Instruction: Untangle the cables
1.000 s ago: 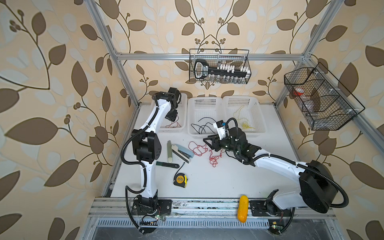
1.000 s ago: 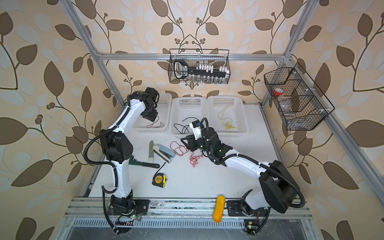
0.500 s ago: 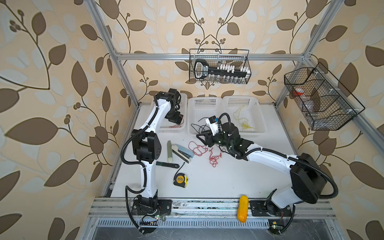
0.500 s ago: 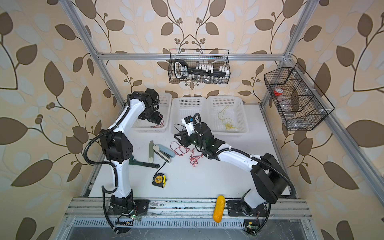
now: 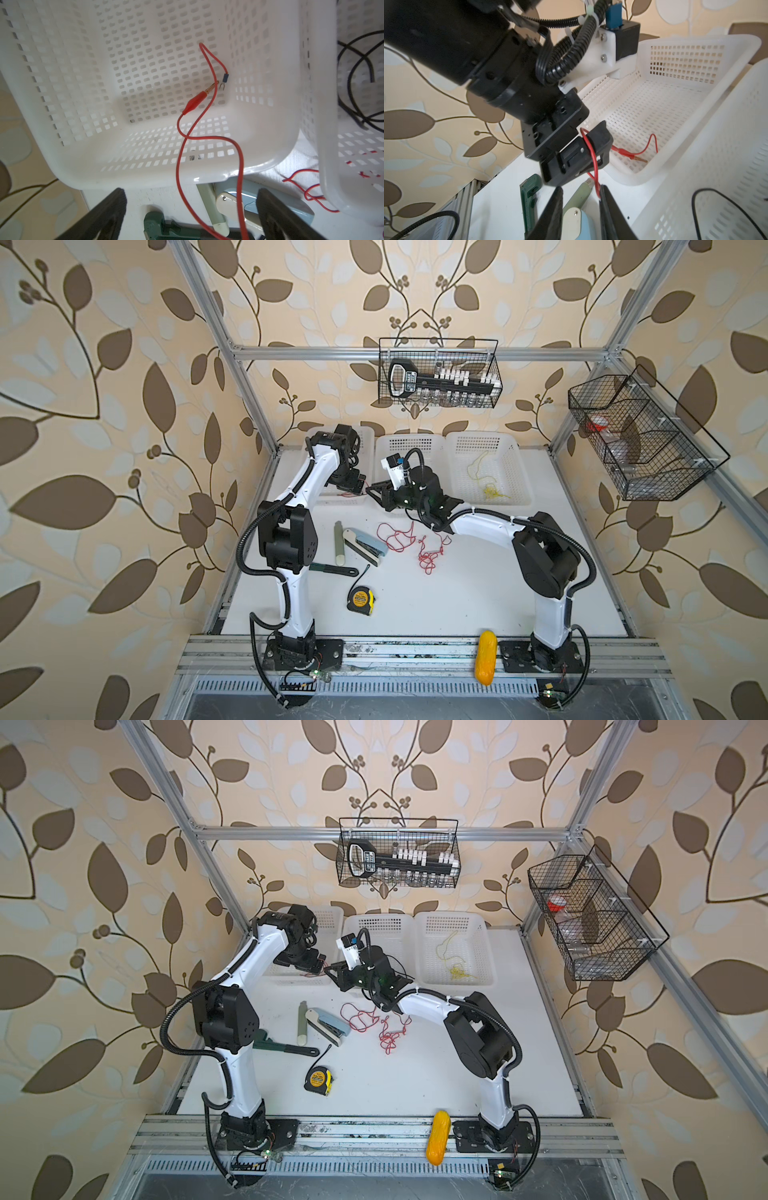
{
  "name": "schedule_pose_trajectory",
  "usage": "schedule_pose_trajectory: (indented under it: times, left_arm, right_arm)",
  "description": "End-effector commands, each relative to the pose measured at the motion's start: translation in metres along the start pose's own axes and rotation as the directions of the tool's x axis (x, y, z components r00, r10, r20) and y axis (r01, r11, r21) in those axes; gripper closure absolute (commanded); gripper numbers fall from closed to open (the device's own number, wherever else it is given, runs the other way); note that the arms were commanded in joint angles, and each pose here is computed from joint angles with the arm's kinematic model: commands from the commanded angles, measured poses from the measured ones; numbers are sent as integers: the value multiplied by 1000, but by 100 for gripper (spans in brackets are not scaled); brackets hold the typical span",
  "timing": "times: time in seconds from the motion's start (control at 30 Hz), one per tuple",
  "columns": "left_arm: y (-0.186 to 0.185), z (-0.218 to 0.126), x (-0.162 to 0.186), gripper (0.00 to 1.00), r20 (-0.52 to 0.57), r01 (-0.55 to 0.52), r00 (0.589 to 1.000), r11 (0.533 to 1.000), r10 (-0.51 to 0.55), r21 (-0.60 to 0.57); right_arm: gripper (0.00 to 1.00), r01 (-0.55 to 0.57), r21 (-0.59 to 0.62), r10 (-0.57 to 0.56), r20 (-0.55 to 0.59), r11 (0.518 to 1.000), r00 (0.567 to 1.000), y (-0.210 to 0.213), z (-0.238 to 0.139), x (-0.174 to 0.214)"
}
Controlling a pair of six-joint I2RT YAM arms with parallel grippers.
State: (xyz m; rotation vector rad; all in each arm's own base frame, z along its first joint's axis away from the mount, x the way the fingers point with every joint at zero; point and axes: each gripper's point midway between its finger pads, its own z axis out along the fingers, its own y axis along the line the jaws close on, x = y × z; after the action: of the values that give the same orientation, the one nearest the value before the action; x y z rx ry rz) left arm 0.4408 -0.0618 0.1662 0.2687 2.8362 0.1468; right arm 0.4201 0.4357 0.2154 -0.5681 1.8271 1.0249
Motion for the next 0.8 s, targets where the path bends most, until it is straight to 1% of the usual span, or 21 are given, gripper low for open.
schedule_pose_trajectory:
  times: [0.0,0.07,0.1,0.3,0.43,0.57,0.67,0.77]
  left_arm:
    - [2,-28,-6,1,76,24,997,999,-26,30]
    - [3,-30,-7,1,84,24,996,999,-26,23]
    - [4,-30,-7,1,84,24,996,999,-25,21]
    - [2,-30,-5,2,84,17,996,999,-19,32]
    - [8,-22,6,2,50,-2,999,1000,3,-15]
    - [14,-16,18,2,14,-15,1000,999,16,-52]
    - [13,-20,19,2,34,-12,999,999,13,-43]
    - [12,-30,13,2,90,4,996,999,-1,-32]
  right_arm:
    - [74,8,-40,-8,7,999,1000,8,13,-6]
    - [76,8,-38,-8,9,999,1000,6,15,-5]
    - [79,10,-38,-9,13,999,1000,6,15,-5]
    - [100,25,-21,-24,39,999,999,3,18,-11]
    - [100,23,33,-25,78,999,997,-8,16,-21]
    - [100,-13,66,4,131,998,991,-23,14,-35]
    - [100,-38,86,25,154,996,988,-36,15,-44]
    - [100,-44,96,30,141,994,990,-45,23,-43]
